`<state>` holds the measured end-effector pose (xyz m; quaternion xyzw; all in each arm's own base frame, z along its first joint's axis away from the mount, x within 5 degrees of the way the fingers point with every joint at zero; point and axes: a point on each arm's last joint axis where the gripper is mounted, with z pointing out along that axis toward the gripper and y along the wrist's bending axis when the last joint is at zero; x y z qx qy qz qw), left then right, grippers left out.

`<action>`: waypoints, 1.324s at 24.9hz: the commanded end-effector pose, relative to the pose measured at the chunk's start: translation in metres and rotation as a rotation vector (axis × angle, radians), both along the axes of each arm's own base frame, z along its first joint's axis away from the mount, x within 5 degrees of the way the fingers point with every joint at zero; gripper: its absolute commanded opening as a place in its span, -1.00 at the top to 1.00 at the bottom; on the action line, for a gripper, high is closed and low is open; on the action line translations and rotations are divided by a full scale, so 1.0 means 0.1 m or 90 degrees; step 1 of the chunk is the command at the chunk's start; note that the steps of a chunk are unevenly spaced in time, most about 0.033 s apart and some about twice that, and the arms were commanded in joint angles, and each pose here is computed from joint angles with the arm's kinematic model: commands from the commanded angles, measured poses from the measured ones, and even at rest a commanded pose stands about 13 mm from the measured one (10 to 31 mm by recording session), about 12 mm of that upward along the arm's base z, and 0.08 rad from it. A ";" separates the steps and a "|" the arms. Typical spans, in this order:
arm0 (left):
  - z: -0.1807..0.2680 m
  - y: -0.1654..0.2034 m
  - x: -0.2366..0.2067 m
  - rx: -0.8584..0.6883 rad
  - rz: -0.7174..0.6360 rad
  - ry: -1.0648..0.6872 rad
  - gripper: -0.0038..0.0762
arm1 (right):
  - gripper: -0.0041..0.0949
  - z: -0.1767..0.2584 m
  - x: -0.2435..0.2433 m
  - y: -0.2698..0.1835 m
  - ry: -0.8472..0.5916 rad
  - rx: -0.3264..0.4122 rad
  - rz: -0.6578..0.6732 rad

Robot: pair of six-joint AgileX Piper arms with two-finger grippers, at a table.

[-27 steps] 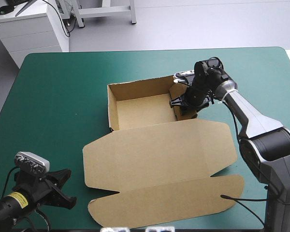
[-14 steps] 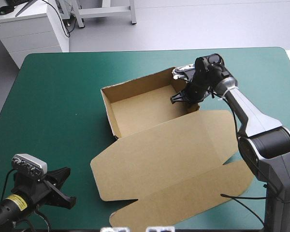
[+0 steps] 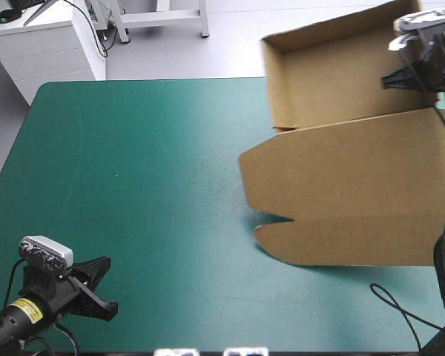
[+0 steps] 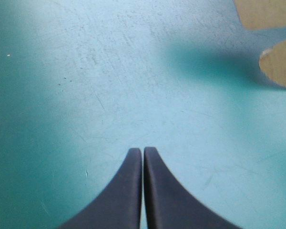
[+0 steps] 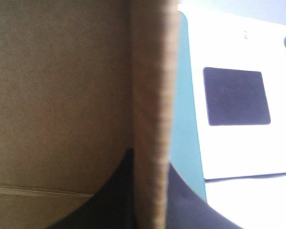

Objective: Fold the box

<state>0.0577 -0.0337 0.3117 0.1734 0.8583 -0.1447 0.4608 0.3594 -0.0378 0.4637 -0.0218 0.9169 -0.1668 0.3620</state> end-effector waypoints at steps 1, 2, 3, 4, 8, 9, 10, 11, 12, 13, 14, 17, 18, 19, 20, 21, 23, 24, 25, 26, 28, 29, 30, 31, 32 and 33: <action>0.13 -0.02 0.03 -0.035 0.006 -0.042 0.92 | 0.96 0.25 -0.24 -0.44 -0.065 0.006 -0.087; 0.13 -0.02 0.03 -0.036 0.005 -0.043 0.92 | 0.96 0.23 -0.24 -0.56 -0.070 0.018 -0.101; 0.13 -0.02 0.03 -0.036 0.005 -0.043 0.92 | 0.96 0.20 -0.22 -0.67 -0.072 0.029 -0.110; 0.13 -0.02 0.03 -0.037 0.006 -0.044 0.92 | 0.96 0.16 -0.21 -0.78 -0.072 0.036 -0.123; 0.13 -0.02 0.04 -0.033 0.003 -0.048 0.92 | 0.96 -0.22 -0.04 -1.29 -0.036 0.111 -0.177; 0.13 -0.02 0.04 -0.033 0.003 -0.048 0.92 | 0.96 -0.38 0.03 -1.39 -0.007 0.132 -0.176; 0.13 -0.02 0.04 -0.033 0.003 -0.048 0.92 | 0.96 -0.52 0.10 -1.46 0.017 0.147 -0.173; 0.13 -0.02 0.04 -0.033 0.003 -0.049 0.92 | 0.96 -0.65 0.18 -1.51 0.032 0.160 -0.173; 0.14 -0.02 0.04 -0.035 0.004 -0.054 0.92 | 0.96 -0.74 0.23 -1.55 0.037 0.162 -0.176; 0.15 -0.02 0.04 -0.038 0.005 -0.059 0.92 | 0.96 -0.83 0.29 -1.58 0.046 0.165 -0.177; 0.16 -0.02 0.05 -0.041 0.007 -0.067 0.92 | 0.96 -0.95 0.35 -1.61 0.062 0.171 -0.178; 0.19 -0.02 0.06 -0.054 0.012 -0.086 0.92 | 0.96 -1.28 0.49 -1.68 0.115 0.189 -0.184; 0.19 -0.02 0.06 -0.055 0.013 -0.087 0.92 | 0.96 -1.34 0.51 -1.69 0.124 0.192 -0.185; 0.20 -0.02 0.07 -0.057 0.014 -0.093 0.92 | 0.96 -1.41 0.53 -1.70 0.138 0.196 -0.186; 0.20 -0.02 0.07 -0.058 0.014 -0.096 0.92 | 0.96 -1.47 0.55 -1.71 0.149 0.200 -0.187; 0.20 -0.02 0.07 -0.059 0.015 -0.098 0.92 | 0.96 -1.56 0.57 -1.73 0.163 0.206 -0.190; 0.20 -0.02 0.07 -0.059 0.015 -0.098 0.92 | 0.95 -1.66 0.59 -1.74 0.185 0.217 -0.197; 0.20 -0.02 0.07 -0.059 0.015 -0.098 0.92 | 0.95 -1.69 0.60 -1.74 0.193 0.221 -0.198; 0.20 -0.02 0.07 -0.059 0.015 -0.098 0.92 | 0.95 -1.70 0.60 -1.73 0.196 0.223 -0.198; 0.20 -0.02 0.07 -0.059 0.015 -0.098 0.92 | 0.95 -1.70 0.60 -1.73 0.195 0.226 -0.200; 0.20 -0.02 0.07 -0.059 0.015 -0.098 0.92 | 0.91 -1.69 0.60 -1.72 0.191 0.236 -0.199; 0.20 -0.02 0.07 -0.059 0.015 -0.098 0.92 | 0.86 -1.67 0.60 -1.71 0.186 0.242 -0.193; 0.20 -0.02 0.07 -0.059 0.015 -0.098 0.92 | 0.75 -1.66 0.61 -1.69 0.183 0.251 -0.177; 0.20 -0.02 0.07 -0.059 0.015 -0.098 0.92 | 0.65 -1.64 0.60 -1.69 0.177 0.259 -0.170; 0.20 -0.02 0.07 -0.059 0.015 -0.098 0.92 | 0.53 -1.63 0.60 -1.69 0.172 0.269 -0.166; 0.20 -0.02 0.07 -0.059 0.015 -0.098 0.92 | 0.36 -1.60 0.59 -1.67 0.165 0.281 -0.162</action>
